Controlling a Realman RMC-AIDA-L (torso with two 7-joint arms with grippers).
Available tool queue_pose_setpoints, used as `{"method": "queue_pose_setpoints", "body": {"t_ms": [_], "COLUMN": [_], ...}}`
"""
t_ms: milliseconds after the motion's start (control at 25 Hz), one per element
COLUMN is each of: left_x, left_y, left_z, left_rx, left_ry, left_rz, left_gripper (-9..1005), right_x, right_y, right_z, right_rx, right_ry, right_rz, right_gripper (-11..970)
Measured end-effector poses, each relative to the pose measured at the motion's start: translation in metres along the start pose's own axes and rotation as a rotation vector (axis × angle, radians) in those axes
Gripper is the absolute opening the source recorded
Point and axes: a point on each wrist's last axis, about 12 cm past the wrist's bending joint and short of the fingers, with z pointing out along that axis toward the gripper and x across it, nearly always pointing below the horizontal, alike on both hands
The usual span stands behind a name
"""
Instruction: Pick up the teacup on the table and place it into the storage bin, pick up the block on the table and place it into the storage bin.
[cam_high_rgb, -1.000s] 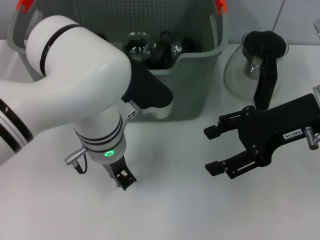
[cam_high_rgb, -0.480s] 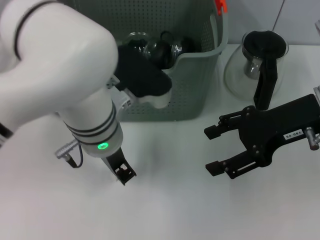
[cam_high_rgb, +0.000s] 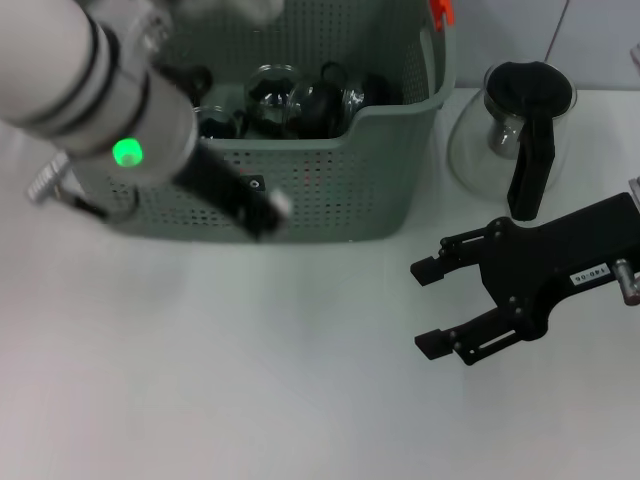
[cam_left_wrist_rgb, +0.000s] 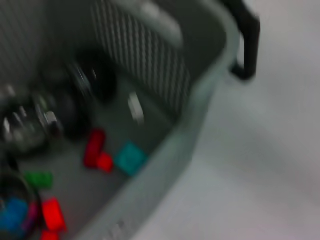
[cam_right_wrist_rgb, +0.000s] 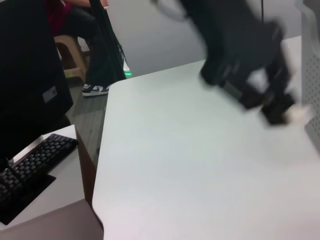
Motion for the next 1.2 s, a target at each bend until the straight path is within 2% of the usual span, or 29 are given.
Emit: {"method": "queue_pose_setpoints", "body": {"t_ms": [200,360,560,640,720,880,1000,1200], "left_x": [-0.023,-0.045,-0.067,-0.068,-0.065,-0.056,-0.052,-0.036], "left_y": [0.021,0.057,0.11,0.13,0.143,0.155,0.157,0.165], "left_z": [-0.029,-0.034,-0.004,0.012,0.024,0.033,0.033,0.019], "left_rx": [-0.029,-0.042,-0.055,-0.082,-0.107,-0.146,-0.154,-0.171], "left_ry": [-0.14,-0.253,-0.319,-0.321,-0.324,-0.348,-0.349,-0.371], "left_rz": [0.006,-0.044,-0.152,-0.203,-0.244,-0.284,-0.288,-0.32], "left_gripper": [185,187,191,193,194,198,200,368], "right_x": [0.001,0.001,0.001,0.001,0.0,-0.001,-0.003,-0.003], "right_y": [0.001,0.002,0.002,0.002,0.002,0.002,0.001,-0.001], "right_z": [-0.001,0.0,0.0,0.0,0.0,0.001,0.002,0.004], "right_rx": [-0.012,-0.015,-0.019,-0.019,-0.02,-0.021,-0.015,-0.009], "right_ry": [0.007,0.006,0.003,0.0,-0.002,-0.005,-0.011,-0.018], "right_rz": [0.001,0.0,-0.001,-0.001,-0.002,-0.002,-0.013,-0.03], "right_gripper": [882,882,882,882,882,882,882,882]}}
